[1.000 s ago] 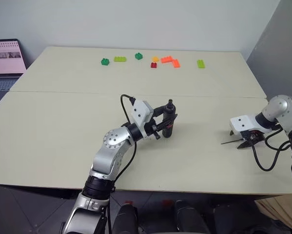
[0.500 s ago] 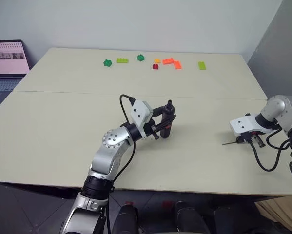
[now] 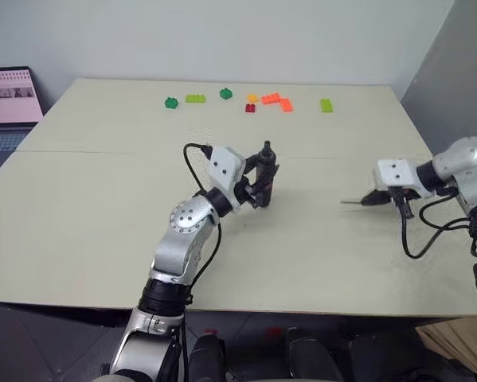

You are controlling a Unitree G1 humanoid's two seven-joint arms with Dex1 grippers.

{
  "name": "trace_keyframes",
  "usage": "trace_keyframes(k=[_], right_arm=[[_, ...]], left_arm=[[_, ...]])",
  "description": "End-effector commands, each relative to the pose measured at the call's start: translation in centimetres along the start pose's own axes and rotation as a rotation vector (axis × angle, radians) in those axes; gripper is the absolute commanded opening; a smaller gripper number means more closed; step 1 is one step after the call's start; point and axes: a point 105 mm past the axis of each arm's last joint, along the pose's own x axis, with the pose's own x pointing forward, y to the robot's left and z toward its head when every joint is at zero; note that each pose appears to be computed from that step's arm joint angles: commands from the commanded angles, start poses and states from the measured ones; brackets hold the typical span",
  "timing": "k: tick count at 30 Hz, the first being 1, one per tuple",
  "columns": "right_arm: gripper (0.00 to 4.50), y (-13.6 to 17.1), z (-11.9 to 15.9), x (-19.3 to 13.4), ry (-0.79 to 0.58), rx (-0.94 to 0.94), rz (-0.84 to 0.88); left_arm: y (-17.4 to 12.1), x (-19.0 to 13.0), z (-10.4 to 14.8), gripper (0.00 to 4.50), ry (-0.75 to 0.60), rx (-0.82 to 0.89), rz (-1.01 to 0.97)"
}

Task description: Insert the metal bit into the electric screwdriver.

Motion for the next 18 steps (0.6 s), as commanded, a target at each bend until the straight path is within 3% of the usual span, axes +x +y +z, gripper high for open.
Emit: trace_keyframes(k=[1, 4, 10, 18], right_arm=[[0.0, -1.2, 4.9, -2.4, -0.262, 0.061, -0.116], [0.0, -2.1, 9.5, -3.8, -0.527, 0.149, -0.223], [0.0, -3.4, 15.2, -5.1, -0.878, 0.29, -0.344], [0.0, -4.0, 19.6, -4.2, -1.091, 0.384, -0.395]], left_arm=[[0.1, 0.4, 2.6, 1.65, -0.069, 0.001, 0.053], [-0.1, 0.4, 2.9, 1.65, -0.075, -0.033, 0.087], [0.1, 0.1, 2.4, 1.65, -0.082, -0.04, 0.141], [0.5, -0.4, 0.6, 1.65, -0.052, 0.016, 0.175]])
